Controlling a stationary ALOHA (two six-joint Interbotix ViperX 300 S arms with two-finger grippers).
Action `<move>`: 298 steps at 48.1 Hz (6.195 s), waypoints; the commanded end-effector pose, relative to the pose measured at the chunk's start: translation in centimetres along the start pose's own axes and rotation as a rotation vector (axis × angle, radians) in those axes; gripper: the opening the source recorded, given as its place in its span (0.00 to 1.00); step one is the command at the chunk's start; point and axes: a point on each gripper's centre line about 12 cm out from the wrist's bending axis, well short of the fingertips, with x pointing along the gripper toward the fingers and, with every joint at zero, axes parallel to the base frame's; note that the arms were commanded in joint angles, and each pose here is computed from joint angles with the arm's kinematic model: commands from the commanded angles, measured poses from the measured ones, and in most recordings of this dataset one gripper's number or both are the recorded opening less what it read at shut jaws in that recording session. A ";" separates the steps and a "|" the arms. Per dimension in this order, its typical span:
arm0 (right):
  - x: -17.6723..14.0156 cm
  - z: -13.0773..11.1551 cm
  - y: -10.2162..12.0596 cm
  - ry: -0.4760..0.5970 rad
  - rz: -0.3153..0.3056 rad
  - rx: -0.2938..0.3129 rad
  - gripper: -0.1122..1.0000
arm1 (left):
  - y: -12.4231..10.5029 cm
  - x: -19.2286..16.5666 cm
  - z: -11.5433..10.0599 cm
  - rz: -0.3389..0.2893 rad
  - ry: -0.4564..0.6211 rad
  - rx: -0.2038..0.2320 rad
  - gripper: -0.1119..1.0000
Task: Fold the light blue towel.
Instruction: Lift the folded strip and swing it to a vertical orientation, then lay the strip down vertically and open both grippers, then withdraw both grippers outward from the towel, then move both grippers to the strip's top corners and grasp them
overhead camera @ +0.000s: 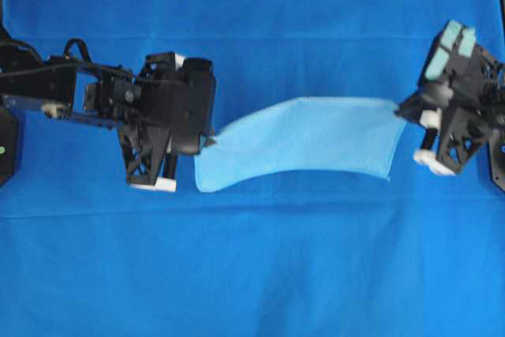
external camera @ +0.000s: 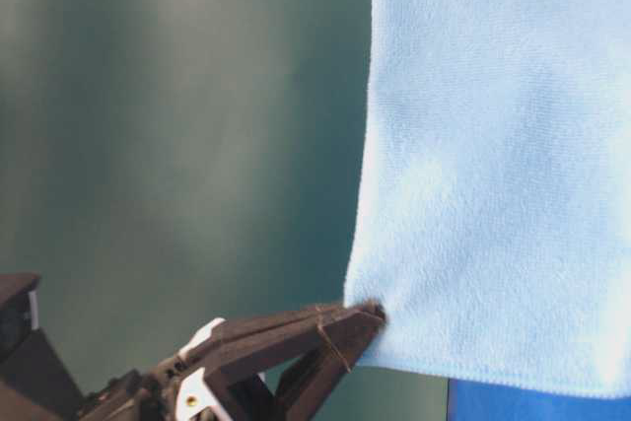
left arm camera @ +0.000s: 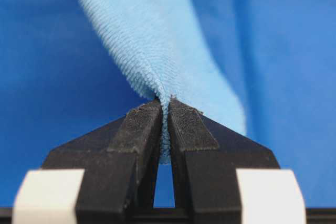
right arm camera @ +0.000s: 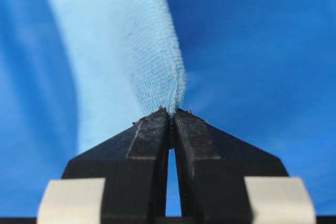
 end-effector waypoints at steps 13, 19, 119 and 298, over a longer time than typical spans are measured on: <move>1.0 4.1 -5.9 -0.129 -0.173 0.077 0.12 | -4.7 0.8 5.2 -0.068 -0.214 0.090 0.13; 2.2 6.1 -7.2 -0.194 -0.172 0.097 0.12 | -5.3 2.1 6.6 -0.076 -0.231 0.097 0.13; 13.5 12.3 -6.8 -0.174 -0.088 0.055 0.12 | -7.0 12.8 4.0 -0.099 -0.241 -0.023 0.13; 17.9 3.3 -10.1 -0.040 -0.049 0.118 0.64 | 16.6 12.1 -8.9 0.359 -0.311 -0.376 0.84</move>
